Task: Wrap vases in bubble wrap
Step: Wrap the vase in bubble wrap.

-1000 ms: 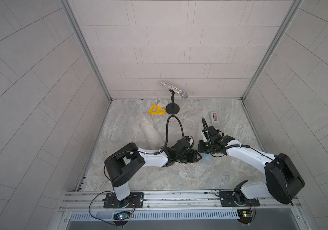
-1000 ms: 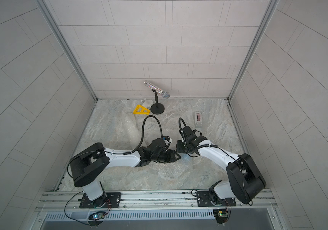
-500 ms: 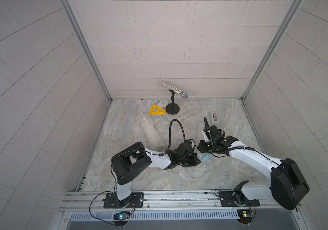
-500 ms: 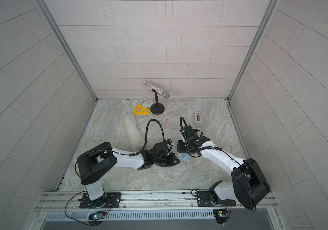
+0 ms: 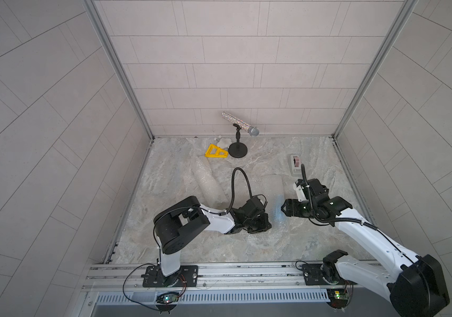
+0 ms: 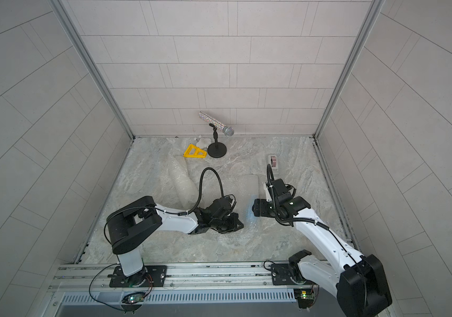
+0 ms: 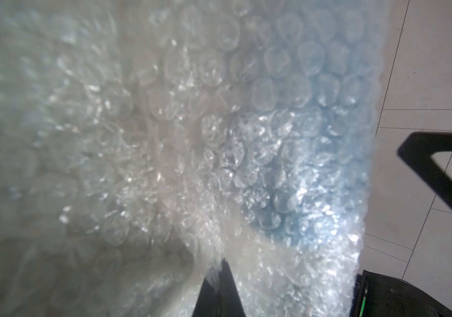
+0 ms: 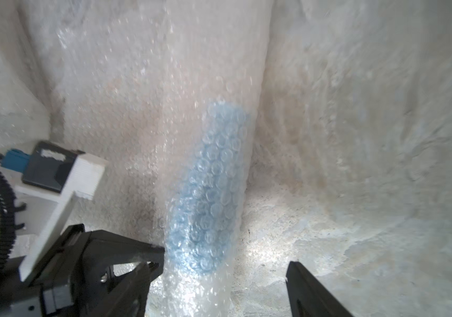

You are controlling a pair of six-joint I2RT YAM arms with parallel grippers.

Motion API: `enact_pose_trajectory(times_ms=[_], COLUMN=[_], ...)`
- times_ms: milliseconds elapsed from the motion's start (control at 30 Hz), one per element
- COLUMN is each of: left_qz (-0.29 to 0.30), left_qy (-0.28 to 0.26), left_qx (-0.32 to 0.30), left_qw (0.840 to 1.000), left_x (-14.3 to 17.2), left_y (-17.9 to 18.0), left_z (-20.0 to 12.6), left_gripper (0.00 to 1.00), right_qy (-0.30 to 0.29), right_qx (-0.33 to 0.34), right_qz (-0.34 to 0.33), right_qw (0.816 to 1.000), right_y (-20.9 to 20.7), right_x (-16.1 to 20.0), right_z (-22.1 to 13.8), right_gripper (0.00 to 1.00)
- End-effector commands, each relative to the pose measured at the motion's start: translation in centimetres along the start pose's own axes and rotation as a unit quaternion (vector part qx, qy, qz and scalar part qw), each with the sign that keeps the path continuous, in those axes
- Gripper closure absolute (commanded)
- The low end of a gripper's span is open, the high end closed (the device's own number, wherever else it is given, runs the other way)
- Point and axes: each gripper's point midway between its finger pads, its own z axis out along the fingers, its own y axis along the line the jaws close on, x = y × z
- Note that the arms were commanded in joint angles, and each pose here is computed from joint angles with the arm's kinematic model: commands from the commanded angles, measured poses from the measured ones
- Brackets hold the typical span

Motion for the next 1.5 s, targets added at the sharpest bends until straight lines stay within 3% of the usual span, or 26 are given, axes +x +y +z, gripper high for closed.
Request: enact_pose_trajectory(times_ms=[0,133,333,567,667,800,933,1167,1267,1467], left_qz=[0.007,0.018,0.033,0.036,0.043,0.046,0.036,0.034,0.039,0.045], left_qy=[0.008,0.008,0.013,0.016,0.011,-0.003,-0.021,-0.055,-0.060,-0.073], left_qx=[-0.014,-0.029,-0.040,-0.044,-0.044,-0.035,-0.031,-0.046,-0.028,-0.029], left_qw=[1.000,0.999,0.999,0.998,0.998,0.998,0.999,0.997,0.997,0.996], left_x=[0.3,0.2,-0.1,0.1,-0.1,-0.8,-1.8,-4.1,-5.3,-7.4], left_y=[0.4,0.5,0.4,0.6,0.3,0.0,0.2,-0.8,-2.7,-3.9], left_z=[0.5,0.6,0.7,0.8,0.1,-1.5,-4.0,-6.8,-6.1,-4.2], left_gripper=[1.00,1.00,0.99,0.96,0.90,0.67,0.55,0.44,0.40,0.39], right_qy=[0.010,0.036,0.058,0.075,0.090,0.082,0.082,0.073,0.071,0.065], right_qx=[-0.041,-0.033,-0.077,-0.050,-0.021,0.013,0.030,0.054,0.055,0.048], right_qz=[0.005,0.021,0.016,0.002,-0.010,-0.033,-0.048,-0.073,-0.076,-0.075], right_qw=[0.999,0.999,0.995,0.996,0.996,0.996,0.995,0.993,0.993,0.994], right_y=[1.3,0.7,2.4,1.5,0.5,0.0,-0.1,-0.1,0.0,0.2], right_x=[-0.1,-0.2,-0.3,0.6,1.3,1.4,1.5,1.4,1.7,1.7], right_z=[1.1,2.4,3.9,5.3,5.7,5.4,5.3,5.0,5.0,5.0], right_gripper=[0.19,0.19,0.20,0.32,0.36,0.39,0.41,0.42,0.42,0.42])
